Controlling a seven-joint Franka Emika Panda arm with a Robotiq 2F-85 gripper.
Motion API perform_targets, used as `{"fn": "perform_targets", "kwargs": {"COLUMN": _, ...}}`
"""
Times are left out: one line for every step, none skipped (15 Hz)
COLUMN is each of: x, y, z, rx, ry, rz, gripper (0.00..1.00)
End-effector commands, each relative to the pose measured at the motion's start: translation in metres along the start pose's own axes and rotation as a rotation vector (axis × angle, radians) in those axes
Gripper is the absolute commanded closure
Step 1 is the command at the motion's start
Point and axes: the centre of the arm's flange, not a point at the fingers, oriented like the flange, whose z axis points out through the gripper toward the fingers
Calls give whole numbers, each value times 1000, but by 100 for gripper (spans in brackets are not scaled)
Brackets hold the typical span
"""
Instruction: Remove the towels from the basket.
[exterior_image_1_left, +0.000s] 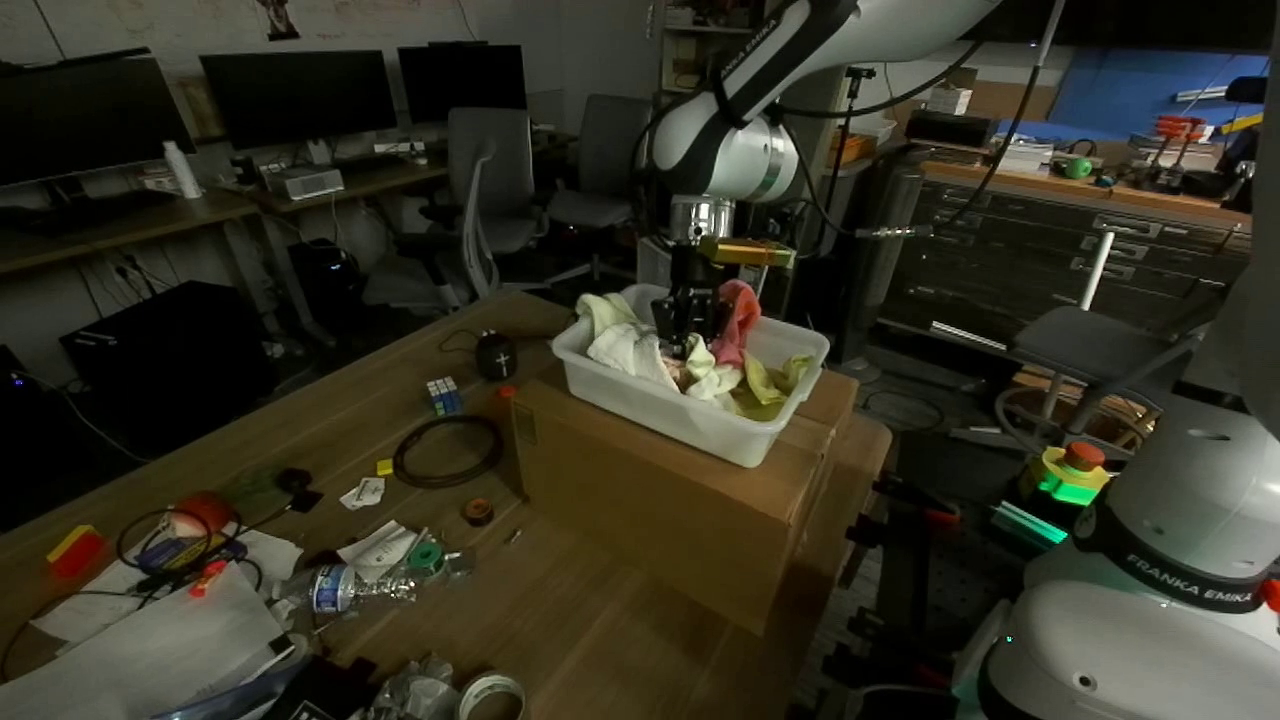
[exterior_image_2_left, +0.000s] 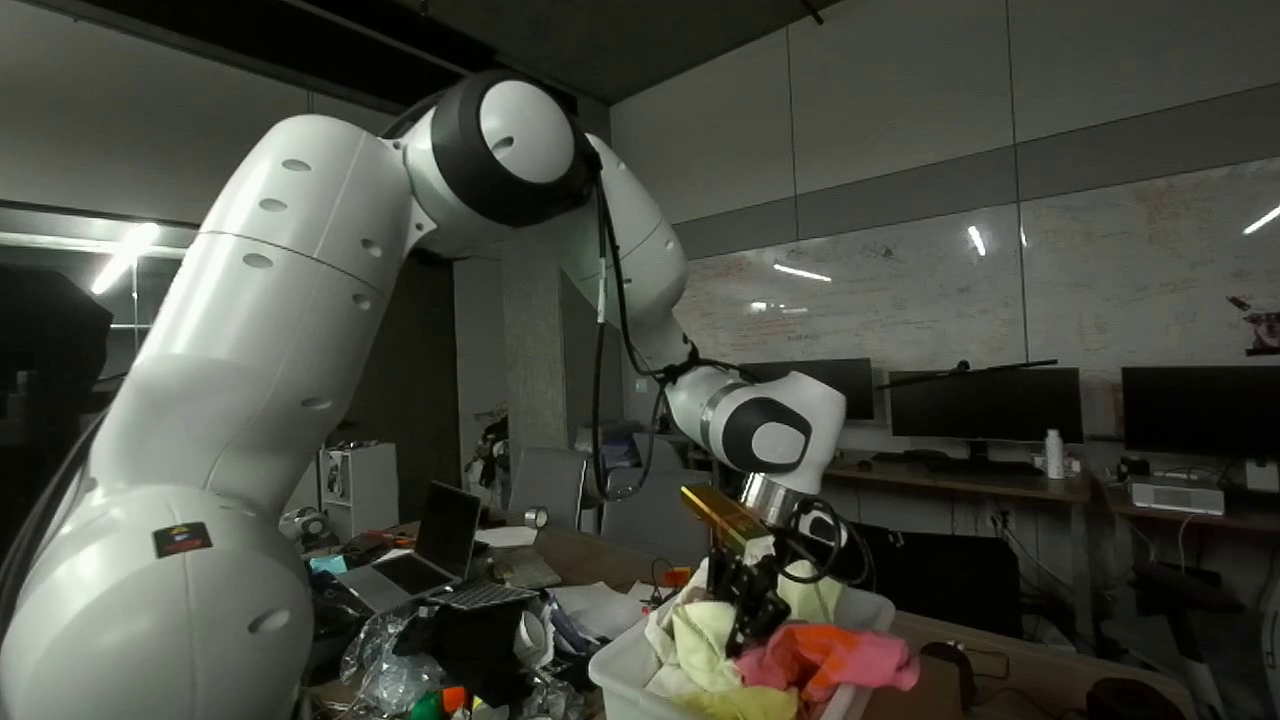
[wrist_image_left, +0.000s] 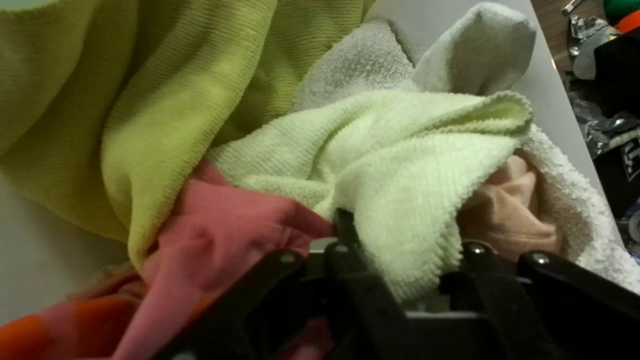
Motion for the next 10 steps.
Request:
{"fn": "perform_targets", "kwargs": {"x": -12, "y": -3, "z": -22, "rx": -8, "ry": 64, "rz": 6, "gripper": 93}}
{"fn": "perform_targets", "kwargs": {"x": -16, "y": -2, "z": -29, "rx": -7, "ry": 88, "rz": 10, "gripper": 95}}
{"fn": "perform_targets", "kwargs": {"x": -23, "y": -1, "z": -38, "rx": -8, "ry": 111, "rz": 7, "gripper": 97}}
{"fn": "perform_targets", "kwargs": {"x": -30, "y": 0, "z": -49, "rx": -6, "ry": 144, "rz": 5, "gripper": 94}}
{"fn": "perform_targets", "kwargs": {"x": -39, "y": 1, "z": -58, "rx": -1, "ry": 182, "rz": 6, "gripper": 96}}
{"fn": "perform_targets", "kwargs": {"x": -49, "y": 2, "z": -68, "rx": 5, "ry": 220, "rz": 5, "gripper": 95}}
{"fn": "perform_targets", "kwargs": {"x": -59, "y": 3, "z": -79, "rx": 11, "ry": 259, "rz": 4, "gripper": 95}}
{"fn": "perform_targets", "kwargs": {"x": -67, "y": 3, "z": -90, "rx": 18, "ry": 297, "rz": 5, "gripper": 95}}
{"fn": "perform_targets", "kwargs": {"x": -76, "y": 3, "z": -100, "rx": 25, "ry": 332, "rz": 6, "gripper": 95}}
{"fn": "perform_targets", "kwargs": {"x": -85, "y": 3, "z": -110, "rx": 36, "ry": 365, "rz": 7, "gripper": 95}}
